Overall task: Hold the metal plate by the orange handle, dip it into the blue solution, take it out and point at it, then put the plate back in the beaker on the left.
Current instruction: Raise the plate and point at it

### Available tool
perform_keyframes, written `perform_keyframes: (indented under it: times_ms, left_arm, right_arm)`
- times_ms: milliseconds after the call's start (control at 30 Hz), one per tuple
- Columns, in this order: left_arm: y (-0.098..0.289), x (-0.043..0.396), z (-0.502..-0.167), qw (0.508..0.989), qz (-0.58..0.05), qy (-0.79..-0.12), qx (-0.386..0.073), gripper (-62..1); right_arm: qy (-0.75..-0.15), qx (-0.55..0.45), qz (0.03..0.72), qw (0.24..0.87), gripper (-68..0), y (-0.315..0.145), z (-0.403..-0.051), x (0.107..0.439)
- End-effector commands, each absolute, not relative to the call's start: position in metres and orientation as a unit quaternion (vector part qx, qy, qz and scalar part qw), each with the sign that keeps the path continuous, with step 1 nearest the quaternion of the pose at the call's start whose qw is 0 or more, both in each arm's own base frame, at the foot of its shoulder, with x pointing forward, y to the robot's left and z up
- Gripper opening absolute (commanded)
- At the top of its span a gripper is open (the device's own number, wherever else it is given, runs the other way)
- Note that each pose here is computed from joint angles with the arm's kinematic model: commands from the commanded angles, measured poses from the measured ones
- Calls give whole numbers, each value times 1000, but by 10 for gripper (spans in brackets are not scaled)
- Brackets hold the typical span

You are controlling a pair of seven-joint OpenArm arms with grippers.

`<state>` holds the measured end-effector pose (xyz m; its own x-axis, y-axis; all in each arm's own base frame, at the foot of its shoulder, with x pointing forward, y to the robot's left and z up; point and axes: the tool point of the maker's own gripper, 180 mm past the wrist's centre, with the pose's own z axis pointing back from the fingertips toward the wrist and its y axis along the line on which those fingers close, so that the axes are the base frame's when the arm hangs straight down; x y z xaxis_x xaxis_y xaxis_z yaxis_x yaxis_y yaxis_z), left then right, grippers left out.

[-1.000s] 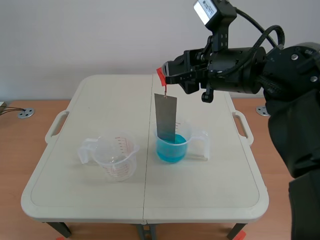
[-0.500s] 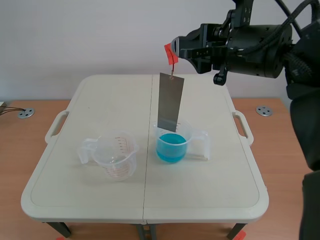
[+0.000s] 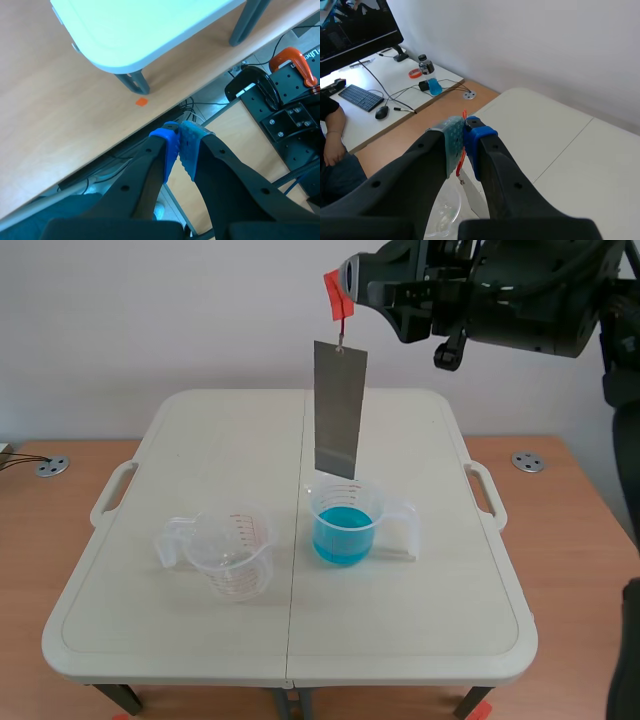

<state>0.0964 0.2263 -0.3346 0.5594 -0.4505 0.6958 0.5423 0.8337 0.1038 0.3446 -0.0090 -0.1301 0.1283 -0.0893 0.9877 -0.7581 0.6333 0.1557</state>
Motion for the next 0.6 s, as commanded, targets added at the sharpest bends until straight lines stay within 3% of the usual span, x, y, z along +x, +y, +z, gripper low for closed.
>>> perform_keyframes:
  times_ms: [0,567]
  left_arm:
    - [224,104,-330,875,-280,-390,-63,-594]
    - [224,175,-301,825,-338,-452,-44,-595]
  right_arm:
    - [-631,352,261,640,-661,-7,-110,342]
    - [-645,352,267,623,-661,-6,-96,337]
